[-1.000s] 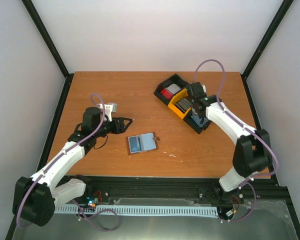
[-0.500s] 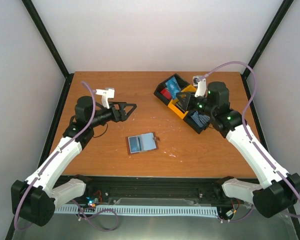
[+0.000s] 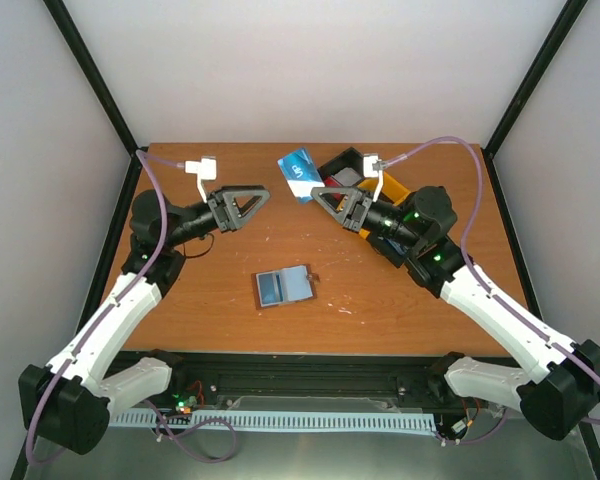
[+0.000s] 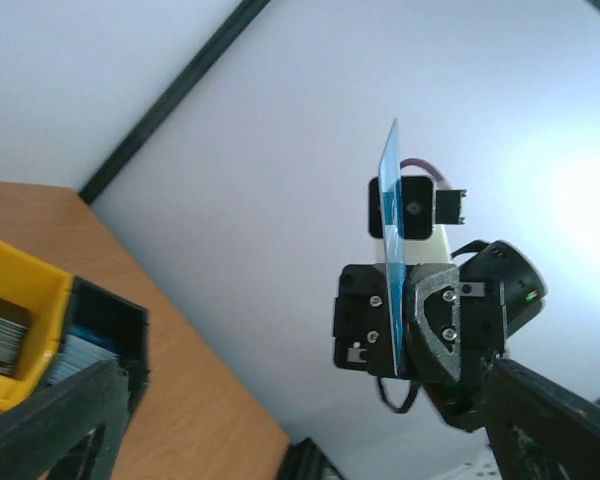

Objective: Put the credit cards into the card holder
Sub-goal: Pick up the credit card from the storage box.

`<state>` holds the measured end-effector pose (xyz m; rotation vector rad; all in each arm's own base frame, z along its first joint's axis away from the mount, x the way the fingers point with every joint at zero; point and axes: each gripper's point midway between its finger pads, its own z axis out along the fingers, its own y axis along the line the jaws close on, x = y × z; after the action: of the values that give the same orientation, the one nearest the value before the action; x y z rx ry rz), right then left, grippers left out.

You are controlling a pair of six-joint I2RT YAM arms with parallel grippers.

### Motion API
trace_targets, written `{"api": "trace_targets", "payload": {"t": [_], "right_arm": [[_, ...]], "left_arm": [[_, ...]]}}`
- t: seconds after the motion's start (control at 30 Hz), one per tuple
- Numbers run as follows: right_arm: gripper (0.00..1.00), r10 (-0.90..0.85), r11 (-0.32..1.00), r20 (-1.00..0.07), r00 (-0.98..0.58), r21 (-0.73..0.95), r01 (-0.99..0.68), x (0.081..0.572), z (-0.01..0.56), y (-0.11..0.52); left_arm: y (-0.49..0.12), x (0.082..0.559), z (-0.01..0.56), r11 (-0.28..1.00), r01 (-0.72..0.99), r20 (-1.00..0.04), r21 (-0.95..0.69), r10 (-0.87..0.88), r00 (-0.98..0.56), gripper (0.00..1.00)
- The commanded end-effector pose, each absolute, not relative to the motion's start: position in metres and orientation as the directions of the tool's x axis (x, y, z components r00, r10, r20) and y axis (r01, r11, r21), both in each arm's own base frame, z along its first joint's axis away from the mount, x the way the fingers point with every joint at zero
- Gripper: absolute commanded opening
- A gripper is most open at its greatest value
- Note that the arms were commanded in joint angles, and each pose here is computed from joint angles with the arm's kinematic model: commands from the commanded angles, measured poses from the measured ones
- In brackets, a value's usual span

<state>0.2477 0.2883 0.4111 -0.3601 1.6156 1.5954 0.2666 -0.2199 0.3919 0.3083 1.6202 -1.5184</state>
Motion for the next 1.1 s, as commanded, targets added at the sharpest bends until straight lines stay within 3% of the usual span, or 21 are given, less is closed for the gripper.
{"api": "trace_targets", "payload": {"t": [0.0, 0.17, 0.5, 0.77, 0.8, 0.9, 0.93, 1.07], "right_arm": [[0.03, 0.365, 0.032, -0.674, -0.642, 0.698, -0.716, 0.233, 0.431, 0.298], [0.03, 0.333, 0.001, -0.646, -0.687, 0.728, -0.685, 0.230, 0.421, 0.315], [0.03, 0.315, -0.030, -0.596, -0.738, 0.771, -0.636, 0.232, 0.401, 0.340], [0.03, 0.311, -0.010, -0.581, -0.752, 0.789, -0.614, 0.235, 0.387, 0.345], [0.06, 0.314, 0.003, -0.584, -0.749, 0.789, -0.614, 0.236, 0.385, 0.344], [0.39, 0.281, 0.094, -0.600, -0.749, 0.794, -0.601, 0.240, 0.373, 0.340], [0.46, 0.253, 0.133, -0.608, -0.752, 0.792, -0.596, 0.241, 0.365, 0.338], [0.58, 0.202, 0.375, -0.578, -0.790, 0.791, -0.483, 0.260, 0.307, 0.317]], "left_arm": [[-0.224, 0.253, 0.424, 0.087, 0.707, -0.681, -0.702, -0.373, -0.630, 0.95], [-0.228, 0.254, 0.426, 0.062, 0.695, -0.665, -0.716, -0.364, -0.652, 0.84], [-0.229, 0.254, 0.417, 0.064, 0.673, -0.647, -0.736, -0.359, -0.673, 0.42], [-0.225, 0.258, 0.407, 0.099, 0.654, -0.633, -0.750, -0.396, -0.665, 0.01], [-0.224, 0.259, 0.405, 0.108, 0.652, -0.635, -0.750, -0.395, -0.664, 0.01], [-0.224, 0.263, 0.393, 0.173, 0.640, -0.651, -0.749, -0.370, -0.663, 0.01], [-0.225, 0.264, 0.386, 0.203, 0.634, -0.660, -0.746, -0.351, -0.664, 0.01], [-0.225, 0.259, 0.336, 0.330, 0.570, -0.647, -0.753, -0.210, -0.733, 0.01]]}}
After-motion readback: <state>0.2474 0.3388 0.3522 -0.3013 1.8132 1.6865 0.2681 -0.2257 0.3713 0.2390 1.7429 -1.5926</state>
